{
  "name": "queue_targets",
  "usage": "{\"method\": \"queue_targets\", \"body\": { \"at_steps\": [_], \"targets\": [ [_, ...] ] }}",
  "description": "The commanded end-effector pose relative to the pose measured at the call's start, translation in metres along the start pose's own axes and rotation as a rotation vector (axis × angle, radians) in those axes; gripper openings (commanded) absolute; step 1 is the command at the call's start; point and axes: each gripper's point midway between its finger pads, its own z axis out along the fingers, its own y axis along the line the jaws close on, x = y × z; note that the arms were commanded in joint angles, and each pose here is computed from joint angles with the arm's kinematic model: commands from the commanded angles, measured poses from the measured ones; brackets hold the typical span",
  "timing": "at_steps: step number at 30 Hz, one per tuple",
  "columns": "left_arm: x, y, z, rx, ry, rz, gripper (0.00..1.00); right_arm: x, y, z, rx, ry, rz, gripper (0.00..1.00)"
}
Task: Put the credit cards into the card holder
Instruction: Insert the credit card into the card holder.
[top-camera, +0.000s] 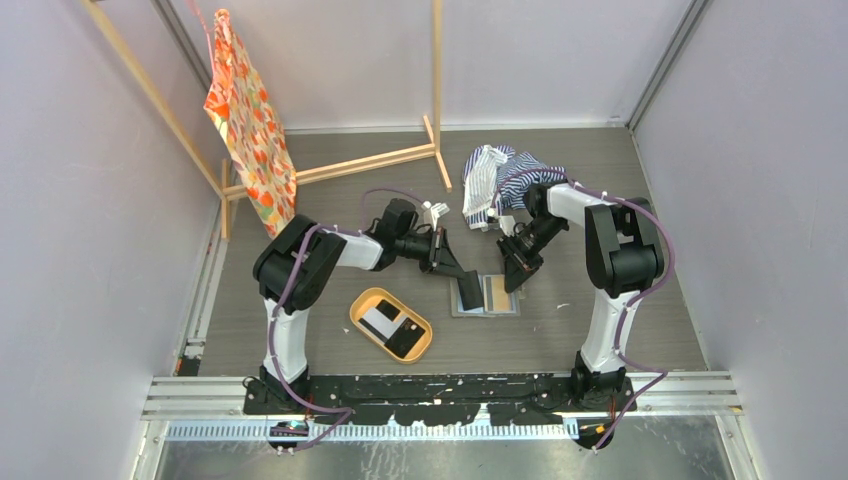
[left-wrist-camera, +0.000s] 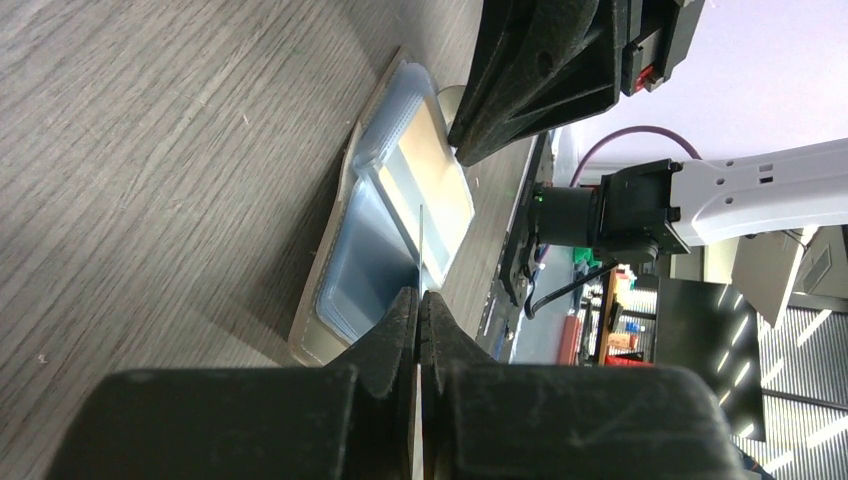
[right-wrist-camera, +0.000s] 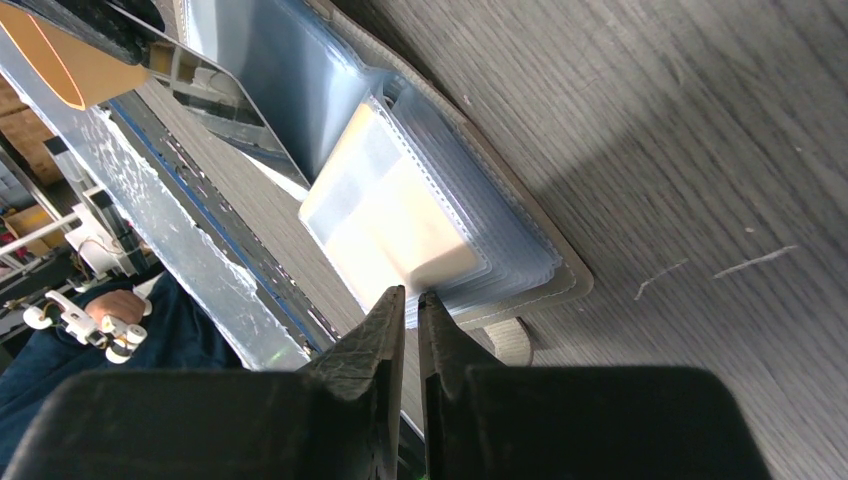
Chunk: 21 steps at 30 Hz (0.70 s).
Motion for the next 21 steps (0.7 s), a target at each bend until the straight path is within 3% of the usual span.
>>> {"method": "queue_targets", "body": {
  "at_steps": [1,21],
  "targets": [
    [-0.0057,-0.0141,-0.0086,0.049,-0.02,0.038,0.0,-0.0065,0.0004,-0.002,0.012,-0.007,-0.019,0.15],
    [-0.0052,-0.0231,-0.0088,0.075,-0.011,0.037,0.0,-0.0065,0.0015,0.0003,0.012,0.002,-0.023,0.15]
  ]
}}
